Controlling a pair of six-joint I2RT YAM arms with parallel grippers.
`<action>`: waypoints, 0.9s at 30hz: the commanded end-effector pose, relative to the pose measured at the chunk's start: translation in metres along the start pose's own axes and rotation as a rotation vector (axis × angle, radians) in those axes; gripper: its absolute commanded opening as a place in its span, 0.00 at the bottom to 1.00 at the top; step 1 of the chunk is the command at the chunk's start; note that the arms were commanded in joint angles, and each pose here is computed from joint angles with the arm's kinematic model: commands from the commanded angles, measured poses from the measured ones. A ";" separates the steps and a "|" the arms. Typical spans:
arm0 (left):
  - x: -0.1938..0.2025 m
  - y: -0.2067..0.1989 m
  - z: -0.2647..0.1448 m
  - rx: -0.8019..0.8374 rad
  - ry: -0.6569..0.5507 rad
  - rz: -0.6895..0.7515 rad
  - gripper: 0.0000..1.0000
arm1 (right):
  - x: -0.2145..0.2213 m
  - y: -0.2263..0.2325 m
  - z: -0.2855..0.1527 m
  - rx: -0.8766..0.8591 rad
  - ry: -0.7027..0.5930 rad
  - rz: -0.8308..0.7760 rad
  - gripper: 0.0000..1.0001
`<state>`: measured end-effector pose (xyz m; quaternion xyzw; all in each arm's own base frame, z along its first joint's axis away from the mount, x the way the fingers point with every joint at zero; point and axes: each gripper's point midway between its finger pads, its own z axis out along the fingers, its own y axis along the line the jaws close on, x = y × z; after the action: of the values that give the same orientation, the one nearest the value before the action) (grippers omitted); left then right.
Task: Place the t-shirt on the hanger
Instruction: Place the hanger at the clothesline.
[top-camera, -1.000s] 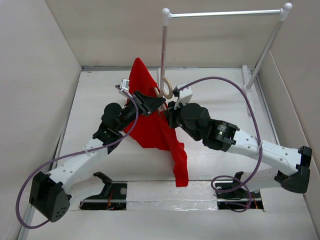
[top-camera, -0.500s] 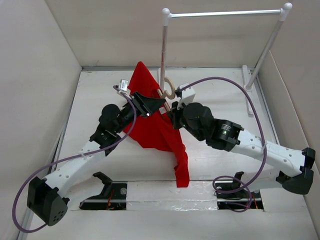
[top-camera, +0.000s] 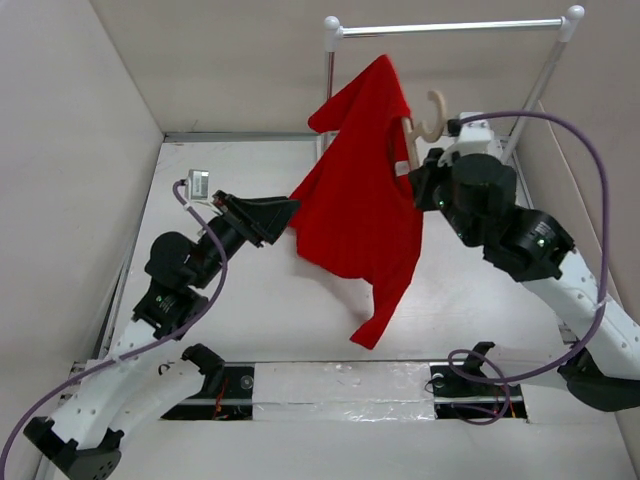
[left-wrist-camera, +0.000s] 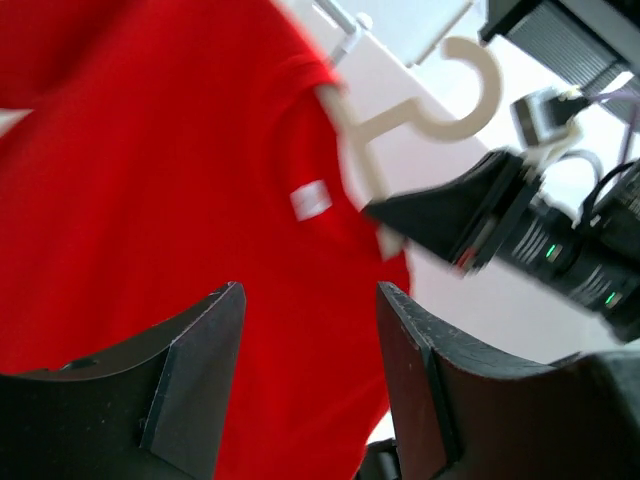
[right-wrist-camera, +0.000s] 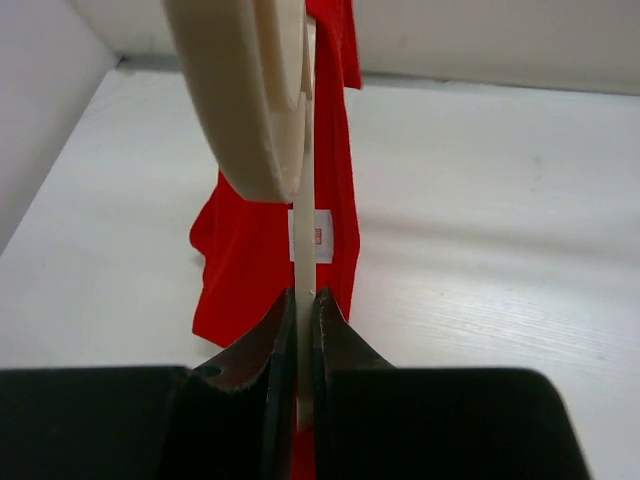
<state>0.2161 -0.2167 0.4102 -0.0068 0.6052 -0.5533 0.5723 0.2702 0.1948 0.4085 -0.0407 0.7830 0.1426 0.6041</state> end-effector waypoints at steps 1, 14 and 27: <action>-0.018 -0.006 -0.019 -0.035 -0.039 0.092 0.52 | -0.050 -0.047 -0.022 0.153 -0.111 0.062 0.00; -0.047 0.013 -0.124 -0.266 -0.159 0.254 0.54 | -0.103 -0.129 0.055 0.358 -0.146 0.066 0.00; -0.029 0.050 -0.137 -0.359 -0.122 0.366 0.55 | -0.149 -0.212 0.112 0.517 -0.266 0.075 0.00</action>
<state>0.1518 -0.0882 0.3723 -0.0421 0.6357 -0.3526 0.6854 0.4558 0.0121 0.4095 0.1495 0.7915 -0.0581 0.5897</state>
